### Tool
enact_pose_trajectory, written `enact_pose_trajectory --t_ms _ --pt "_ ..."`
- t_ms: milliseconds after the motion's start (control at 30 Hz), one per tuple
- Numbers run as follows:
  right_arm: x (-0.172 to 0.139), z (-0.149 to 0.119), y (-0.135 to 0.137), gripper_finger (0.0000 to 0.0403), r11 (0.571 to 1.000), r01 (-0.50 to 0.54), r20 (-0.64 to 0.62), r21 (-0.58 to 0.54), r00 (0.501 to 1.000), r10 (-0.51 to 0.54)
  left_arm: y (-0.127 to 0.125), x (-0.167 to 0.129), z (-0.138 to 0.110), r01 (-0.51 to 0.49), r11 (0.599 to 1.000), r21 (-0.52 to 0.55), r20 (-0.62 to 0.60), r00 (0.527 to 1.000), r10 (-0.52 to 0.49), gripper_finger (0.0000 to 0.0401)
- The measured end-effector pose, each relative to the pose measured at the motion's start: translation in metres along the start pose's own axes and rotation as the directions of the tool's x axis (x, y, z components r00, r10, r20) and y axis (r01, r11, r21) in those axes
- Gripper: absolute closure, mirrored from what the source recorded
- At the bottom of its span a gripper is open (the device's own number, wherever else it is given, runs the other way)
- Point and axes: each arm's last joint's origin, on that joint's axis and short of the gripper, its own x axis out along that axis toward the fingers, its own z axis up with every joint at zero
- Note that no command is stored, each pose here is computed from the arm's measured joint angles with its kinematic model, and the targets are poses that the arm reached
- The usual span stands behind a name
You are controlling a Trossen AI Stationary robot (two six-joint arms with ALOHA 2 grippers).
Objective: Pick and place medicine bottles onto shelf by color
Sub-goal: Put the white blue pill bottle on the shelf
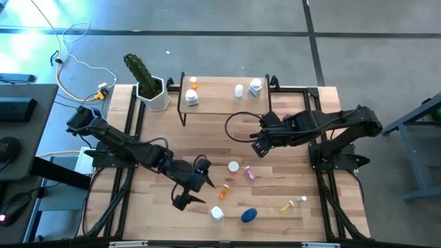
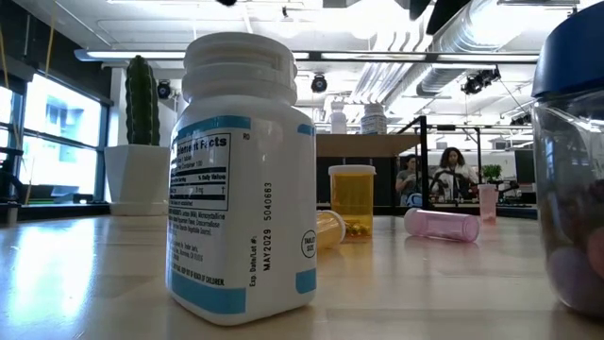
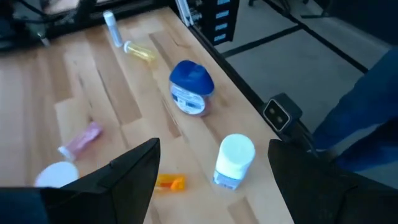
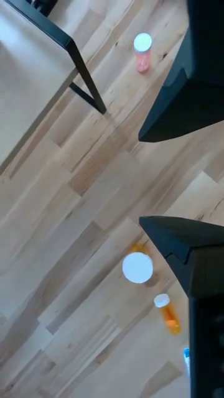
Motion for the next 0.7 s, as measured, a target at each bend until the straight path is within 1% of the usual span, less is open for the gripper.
enact_pose_trajectory --t_ms 200,367,700 --pt "0.002 0.003 -0.002 0.0206 1.000 0.009 0.004 0.008 1.000 -0.009 -0.003 0.027 -0.006 0.012 0.999 0.030 -0.002 1.000 -0.012 0.0114" --pt "0.003 0.005 -0.003 0.0206 1.000 0.014 0.004 0.015 1.000 -0.014 -0.005 0.043 -0.011 0.028 0.999 0.034 -0.002 1.000 -0.028 0.0114" --pt "0.003 0.005 -0.003 0.0206 0.999 0.017 0.015 0.027 1.000 -0.018 -0.021 0.073 -0.026 0.066 0.996 0.057 -0.036 0.997 -0.064 0.0114"
